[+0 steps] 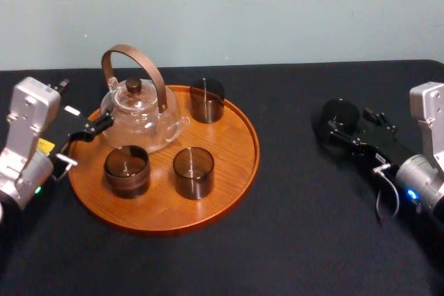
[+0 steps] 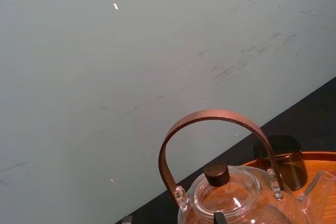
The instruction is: Pick up the glass from the table and place it on the tray.
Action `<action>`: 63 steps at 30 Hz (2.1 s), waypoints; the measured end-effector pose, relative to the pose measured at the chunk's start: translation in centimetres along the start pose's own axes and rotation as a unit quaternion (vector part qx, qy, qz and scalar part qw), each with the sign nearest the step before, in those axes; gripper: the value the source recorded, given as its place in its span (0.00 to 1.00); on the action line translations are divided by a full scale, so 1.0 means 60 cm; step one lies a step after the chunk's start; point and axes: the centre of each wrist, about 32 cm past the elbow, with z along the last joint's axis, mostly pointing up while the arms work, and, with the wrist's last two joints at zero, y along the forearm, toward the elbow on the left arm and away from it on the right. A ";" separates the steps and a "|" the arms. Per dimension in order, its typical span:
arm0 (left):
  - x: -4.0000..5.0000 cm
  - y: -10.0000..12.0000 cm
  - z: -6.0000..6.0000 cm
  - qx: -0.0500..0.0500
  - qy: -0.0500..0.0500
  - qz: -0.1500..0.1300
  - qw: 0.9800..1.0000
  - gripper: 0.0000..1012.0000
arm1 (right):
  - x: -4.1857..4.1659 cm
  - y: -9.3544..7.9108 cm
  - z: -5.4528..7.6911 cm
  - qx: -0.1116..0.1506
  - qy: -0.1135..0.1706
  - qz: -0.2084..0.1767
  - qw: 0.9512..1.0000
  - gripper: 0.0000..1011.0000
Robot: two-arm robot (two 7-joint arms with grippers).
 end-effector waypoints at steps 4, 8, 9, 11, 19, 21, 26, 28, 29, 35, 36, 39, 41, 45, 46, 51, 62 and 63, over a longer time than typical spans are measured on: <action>0.000 0.000 0.000 0.000 0.000 0.000 1.000 0.99 | 0.004 0.007 -0.001 -0.004 0.002 0.002 1.000 0.99; 0.000 0.000 0.000 0.000 0.000 0.000 1.000 0.99 | 0.007 0.014 -0.001 -0.005 0.003 0.004 1.000 0.99; 0.000 0.000 0.000 0.000 0.000 0.000 1.000 0.99 | 0.008 0.016 -0.001 -0.005 0.003 0.004 1.000 0.99; 0.000 0.000 0.000 0.000 0.000 0.000 1.000 0.99 | 0.009 0.021 -0.001 -0.007 0.004 0.007 1.000 0.99; 0.000 0.000 0.000 0.000 0.000 0.000 1.000 0.99 | 0.011 0.038 0.001 -0.009 0.005 0.015 1.000 0.99; 0.000 0.000 0.000 0.000 0.000 0.000 1.000 0.99 | 0.012 0.043 0.001 -0.010 0.005 0.017 1.000 0.99; 0.000 0.000 0.000 0.000 0.000 0.000 1.000 0.99 | 0.013 0.054 0.000 -0.017 0.005 0.022 1.000 0.99; 0.000 0.000 0.000 0.000 0.000 0.000 1.000 0.99 | 0.013 0.054 0.000 -0.017 0.004 0.022 1.000 0.99; 0.000 0.000 0.000 0.000 0.000 0.000 1.000 0.99 | 0.013 0.053 0.000 -0.017 0.004 0.022 1.000 0.99; 0.000 0.000 0.000 0.000 0.000 0.000 1.000 0.99 | 0.013 0.052 0.000 -0.016 0.004 0.021 1.000 0.97; 0.000 0.000 0.000 0.000 0.000 0.000 1.000 0.99 | 0.013 0.052 0.000 -0.016 0.004 0.021 1.000 0.97; 0.000 0.000 0.000 0.000 0.000 0.000 1.000 0.99 | 0.013 0.052 0.000 -0.016 0.004 0.021 1.000 0.91; 0.000 0.000 0.000 0.000 0.000 0.000 1.000 0.99 | 0.013 0.052 0.000 -0.015 0.004 0.021 1.000 0.90; 0.000 0.000 0.000 0.000 0.000 0.000 1.000 0.99 | 0.013 0.051 0.001 -0.015 0.004 0.021 1.000 0.90; 0.000 0.000 0.000 0.000 0.000 0.000 1.000 0.99 | 0.013 0.051 0.000 -0.015 0.004 0.021 1.000 0.90; 0.000 0.000 0.000 0.000 0.000 0.000 1.000 0.99 | 0.011 0.049 0.003 -0.010 0.003 0.026 1.000 0.90; 0.000 0.000 0.000 0.000 0.000 0.000 1.000 0.99 | -0.016 0.046 0.035 0.019 -0.014 0.061 0.998 0.90; 0.000 0.000 0.000 0.000 0.000 0.000 1.000 0.99 | -0.021 0.047 0.039 0.022 -0.017 0.067 0.997 0.90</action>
